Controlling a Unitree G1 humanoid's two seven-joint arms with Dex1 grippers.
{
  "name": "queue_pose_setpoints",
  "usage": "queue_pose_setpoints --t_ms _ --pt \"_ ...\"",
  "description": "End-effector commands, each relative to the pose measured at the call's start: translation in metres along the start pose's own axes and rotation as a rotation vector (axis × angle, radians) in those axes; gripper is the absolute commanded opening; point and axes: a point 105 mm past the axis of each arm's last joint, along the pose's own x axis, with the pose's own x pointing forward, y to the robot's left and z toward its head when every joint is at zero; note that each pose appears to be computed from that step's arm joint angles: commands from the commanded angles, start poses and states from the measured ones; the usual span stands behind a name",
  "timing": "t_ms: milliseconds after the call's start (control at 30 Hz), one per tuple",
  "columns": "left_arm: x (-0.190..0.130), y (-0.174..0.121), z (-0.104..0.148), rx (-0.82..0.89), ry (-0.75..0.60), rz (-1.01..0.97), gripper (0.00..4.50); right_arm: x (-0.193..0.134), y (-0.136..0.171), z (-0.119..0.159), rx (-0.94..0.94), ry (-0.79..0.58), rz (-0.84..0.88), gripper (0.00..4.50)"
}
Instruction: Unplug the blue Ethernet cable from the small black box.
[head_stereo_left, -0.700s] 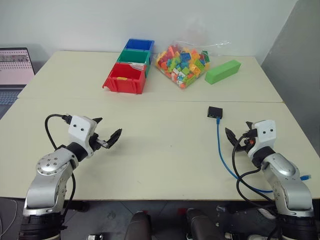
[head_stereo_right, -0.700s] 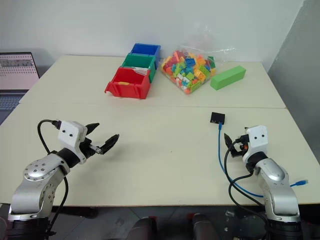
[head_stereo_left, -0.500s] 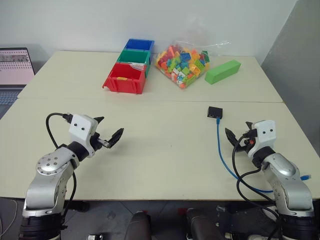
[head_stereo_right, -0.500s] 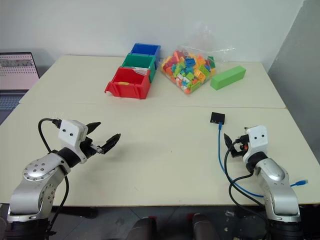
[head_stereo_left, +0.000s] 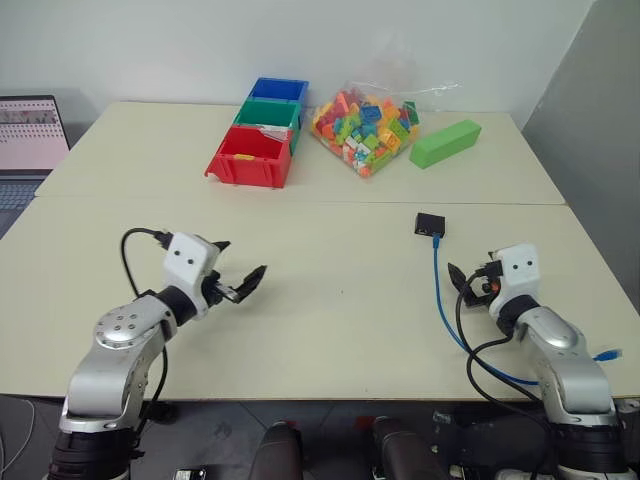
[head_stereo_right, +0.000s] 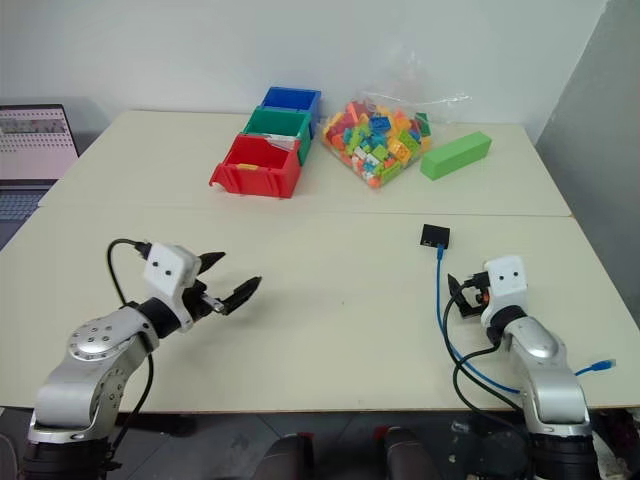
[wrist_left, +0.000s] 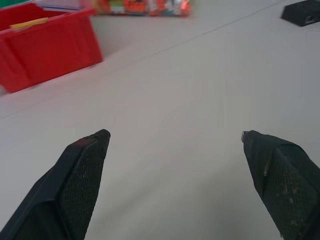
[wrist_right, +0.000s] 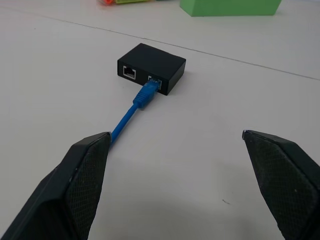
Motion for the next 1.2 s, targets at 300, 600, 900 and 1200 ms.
queue_pose_setpoints --t_ms 300,600,900,1200 --pt "0.007 -0.078 0.034 0.036 -0.058 -0.520 4.50 0.047 0.022 0.007 0.072 -0.022 -0.058 4.44" --pt "0.010 -0.068 0.028 0.094 -0.036 -0.507 4.50 0.076 0.033 0.008 0.088 0.037 -0.191 3.97" --pt "0.009 -0.067 0.019 0.087 -0.029 -0.488 4.50 0.073 0.034 -0.002 0.131 0.099 -0.258 1.87" --pt "0.010 -0.066 0.007 0.061 -0.004 -0.482 4.50 0.066 0.021 -0.008 0.097 0.098 -0.244 0.15"
